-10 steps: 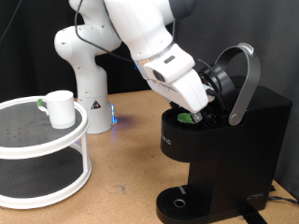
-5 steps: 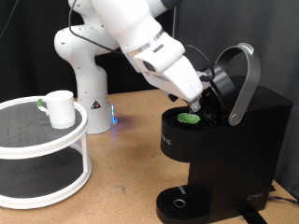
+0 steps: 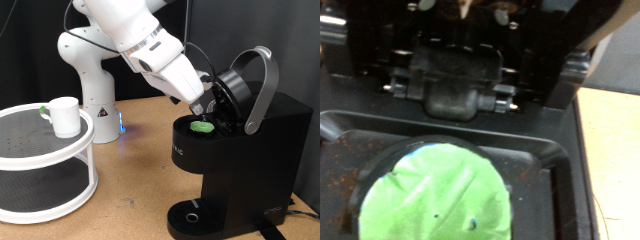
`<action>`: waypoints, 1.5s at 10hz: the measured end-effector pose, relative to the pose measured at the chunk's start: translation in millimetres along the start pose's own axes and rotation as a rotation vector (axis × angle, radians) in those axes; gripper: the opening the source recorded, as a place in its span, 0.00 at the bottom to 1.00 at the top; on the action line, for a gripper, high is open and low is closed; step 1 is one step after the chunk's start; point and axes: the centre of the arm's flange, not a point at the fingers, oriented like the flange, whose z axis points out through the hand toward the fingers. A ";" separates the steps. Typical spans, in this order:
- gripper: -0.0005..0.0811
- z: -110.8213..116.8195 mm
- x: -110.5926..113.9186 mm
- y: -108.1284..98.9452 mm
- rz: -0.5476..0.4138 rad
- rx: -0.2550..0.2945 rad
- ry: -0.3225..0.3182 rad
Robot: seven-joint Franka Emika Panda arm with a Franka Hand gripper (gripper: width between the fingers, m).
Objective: Make a cup of coffee with the keurig machine
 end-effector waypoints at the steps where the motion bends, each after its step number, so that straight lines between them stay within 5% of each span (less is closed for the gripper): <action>1: 0.99 -2.8 -1.1 0.9 0.023 0.003 0.031; 6: 0.99 -69.9 -5.1 -0.5 0.107 0.031 0.197; 9: 0.99 -100.8 -2.0 -5.2 0.112 0.034 0.175; 13: 0.99 -108.0 8.7 -11.0 0.110 0.040 0.136; 15: 0.99 -103.8 14.3 -14.9 0.146 0.081 0.198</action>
